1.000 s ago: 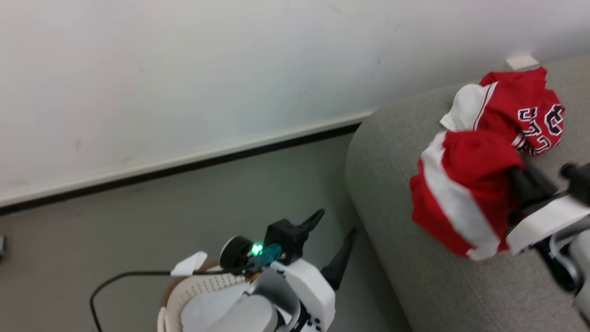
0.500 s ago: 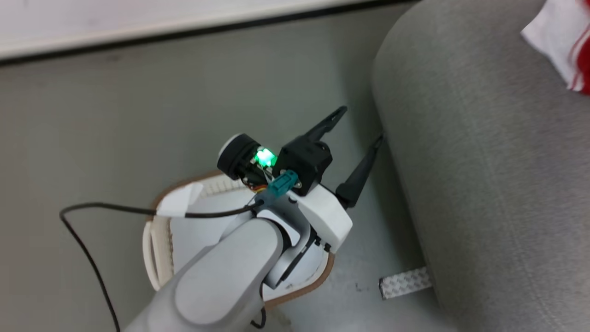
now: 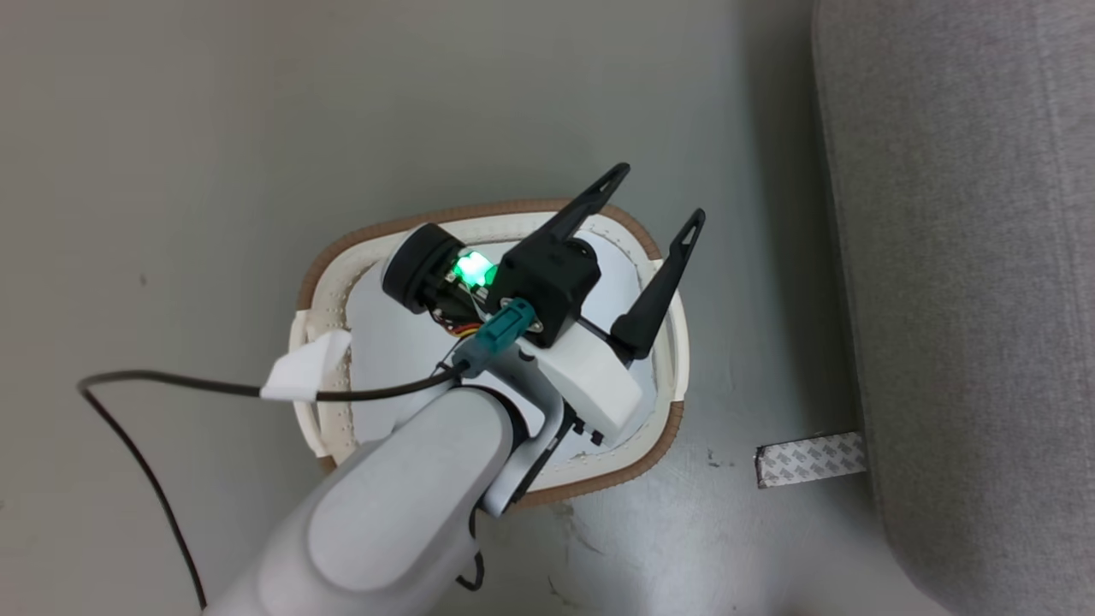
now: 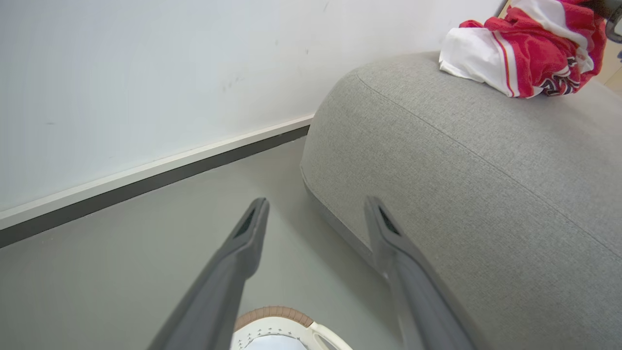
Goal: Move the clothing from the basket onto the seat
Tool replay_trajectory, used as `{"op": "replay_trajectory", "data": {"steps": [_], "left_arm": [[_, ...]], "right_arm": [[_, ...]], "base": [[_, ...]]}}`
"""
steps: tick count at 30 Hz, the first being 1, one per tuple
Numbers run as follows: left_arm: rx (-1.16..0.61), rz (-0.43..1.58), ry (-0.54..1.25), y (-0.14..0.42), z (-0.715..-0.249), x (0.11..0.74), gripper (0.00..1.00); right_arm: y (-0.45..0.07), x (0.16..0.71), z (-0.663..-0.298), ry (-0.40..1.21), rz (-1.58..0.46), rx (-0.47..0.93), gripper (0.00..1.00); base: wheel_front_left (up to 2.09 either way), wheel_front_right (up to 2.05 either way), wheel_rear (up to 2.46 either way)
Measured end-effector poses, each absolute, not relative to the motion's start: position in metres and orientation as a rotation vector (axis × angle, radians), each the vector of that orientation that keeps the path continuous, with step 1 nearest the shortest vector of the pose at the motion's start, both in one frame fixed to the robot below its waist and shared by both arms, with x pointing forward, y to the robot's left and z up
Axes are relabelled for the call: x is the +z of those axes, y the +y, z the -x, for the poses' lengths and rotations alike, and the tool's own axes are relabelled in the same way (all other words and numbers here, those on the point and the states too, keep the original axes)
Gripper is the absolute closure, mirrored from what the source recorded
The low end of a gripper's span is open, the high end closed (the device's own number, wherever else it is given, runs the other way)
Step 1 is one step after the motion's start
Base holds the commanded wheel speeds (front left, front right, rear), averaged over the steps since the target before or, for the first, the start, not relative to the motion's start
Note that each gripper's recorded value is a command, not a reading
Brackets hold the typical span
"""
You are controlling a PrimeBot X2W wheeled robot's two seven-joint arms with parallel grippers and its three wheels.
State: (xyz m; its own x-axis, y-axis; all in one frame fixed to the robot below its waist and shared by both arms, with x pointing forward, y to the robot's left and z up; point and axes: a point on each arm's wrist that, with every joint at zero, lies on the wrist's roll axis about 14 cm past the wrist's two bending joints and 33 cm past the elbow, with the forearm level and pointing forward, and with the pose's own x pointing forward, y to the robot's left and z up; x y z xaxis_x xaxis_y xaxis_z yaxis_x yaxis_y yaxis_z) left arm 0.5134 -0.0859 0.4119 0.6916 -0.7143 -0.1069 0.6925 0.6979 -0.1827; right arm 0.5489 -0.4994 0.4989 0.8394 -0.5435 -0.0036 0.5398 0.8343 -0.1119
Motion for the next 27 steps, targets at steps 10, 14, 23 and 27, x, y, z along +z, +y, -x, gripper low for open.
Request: {"op": "replay_trajectory", "data": {"steps": [10, 14, 23, 27], "left_arm": [[-0.743, 0.103, 0.138, -0.073, -0.522, 0.418, 0.0], [-0.719, 0.101, 0.111, -0.066, -0.523, 0.431, 0.0], [-0.623, 0.102, 0.067, -0.04, -0.509, 0.459, 0.0], [-0.556, 0.103, 0.041, -0.021, -0.498, 0.475, 0.0]], "right_arm": [[-0.478, 0.451, -0.528, 0.142, 0.064, -0.572, 0.0], [-0.465, 0.465, -0.521, 0.117, 0.088, -0.528, 0.0], [-0.418, 0.512, -0.495, -0.002, 0.136, -0.38, 0.0], [-0.388, 0.535, -0.48, -0.076, 0.121, -0.311, 0.0]], "base": [[0.0, 0.0, 0.0], [0.0, 0.0, 0.0], [0.0, 0.0, 0.0], [0.0, 0.0, 0.0]]}}
